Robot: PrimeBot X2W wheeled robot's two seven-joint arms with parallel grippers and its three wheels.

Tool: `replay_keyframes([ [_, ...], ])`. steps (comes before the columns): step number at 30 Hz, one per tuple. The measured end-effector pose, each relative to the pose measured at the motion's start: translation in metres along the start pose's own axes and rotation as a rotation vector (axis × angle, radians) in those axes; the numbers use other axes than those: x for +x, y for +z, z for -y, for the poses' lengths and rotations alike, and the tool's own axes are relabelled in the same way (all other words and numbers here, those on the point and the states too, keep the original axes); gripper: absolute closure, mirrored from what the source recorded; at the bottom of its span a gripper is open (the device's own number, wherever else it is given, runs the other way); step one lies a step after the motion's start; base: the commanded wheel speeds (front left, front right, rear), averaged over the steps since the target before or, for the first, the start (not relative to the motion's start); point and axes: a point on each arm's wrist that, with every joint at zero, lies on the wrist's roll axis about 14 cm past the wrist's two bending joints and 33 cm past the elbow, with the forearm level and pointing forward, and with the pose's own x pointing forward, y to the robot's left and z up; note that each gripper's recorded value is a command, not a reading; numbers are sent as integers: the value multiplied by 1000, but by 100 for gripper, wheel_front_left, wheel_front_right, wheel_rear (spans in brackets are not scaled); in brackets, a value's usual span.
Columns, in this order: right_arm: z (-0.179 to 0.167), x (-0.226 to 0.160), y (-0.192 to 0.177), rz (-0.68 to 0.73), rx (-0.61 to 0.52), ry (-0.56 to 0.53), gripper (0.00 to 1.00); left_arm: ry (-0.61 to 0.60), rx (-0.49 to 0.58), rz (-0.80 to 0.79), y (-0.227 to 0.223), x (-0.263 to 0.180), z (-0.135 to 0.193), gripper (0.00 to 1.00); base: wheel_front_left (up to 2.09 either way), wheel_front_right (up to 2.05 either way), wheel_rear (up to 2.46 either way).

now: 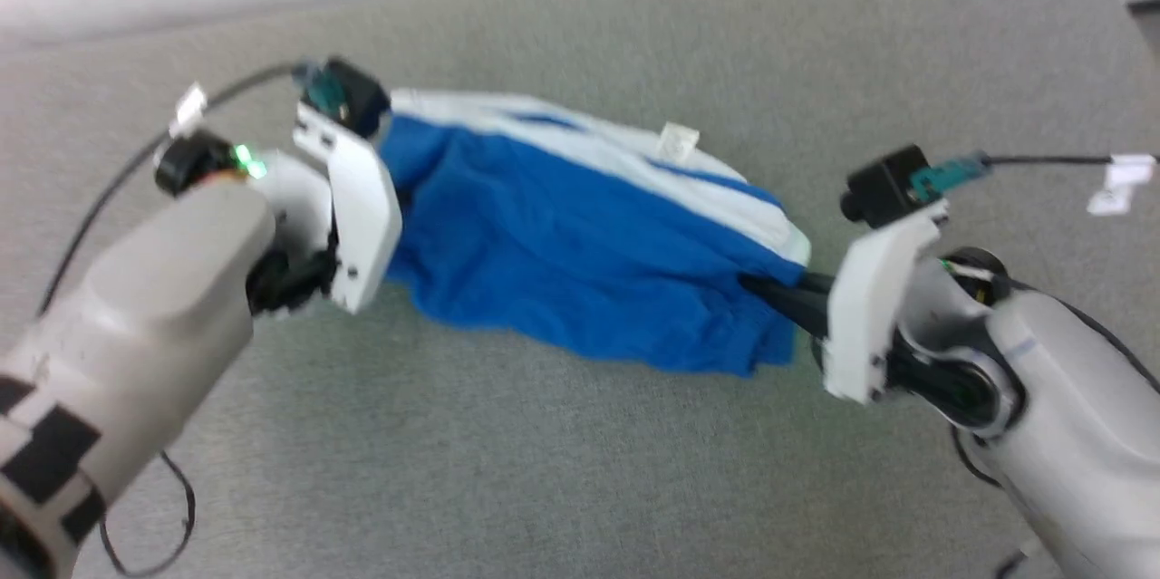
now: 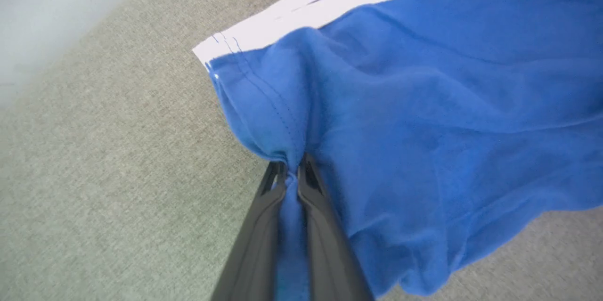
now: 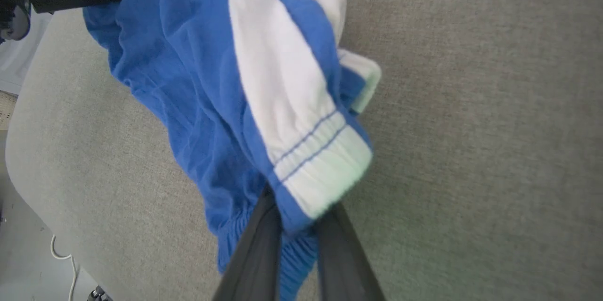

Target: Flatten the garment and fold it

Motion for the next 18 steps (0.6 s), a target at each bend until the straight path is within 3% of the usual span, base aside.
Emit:
replay_keyframes([
  [10, -11, -55, -16, -16, -55, 31, 100, -25, -27, 102, -33, -58, 43, 100, 0, 0, 0],
  [18, -15, -52, -38, -135, -43, 55, 100, -28, -152, 74, -93, -80, 76, 100, 0, 0, 0],
])
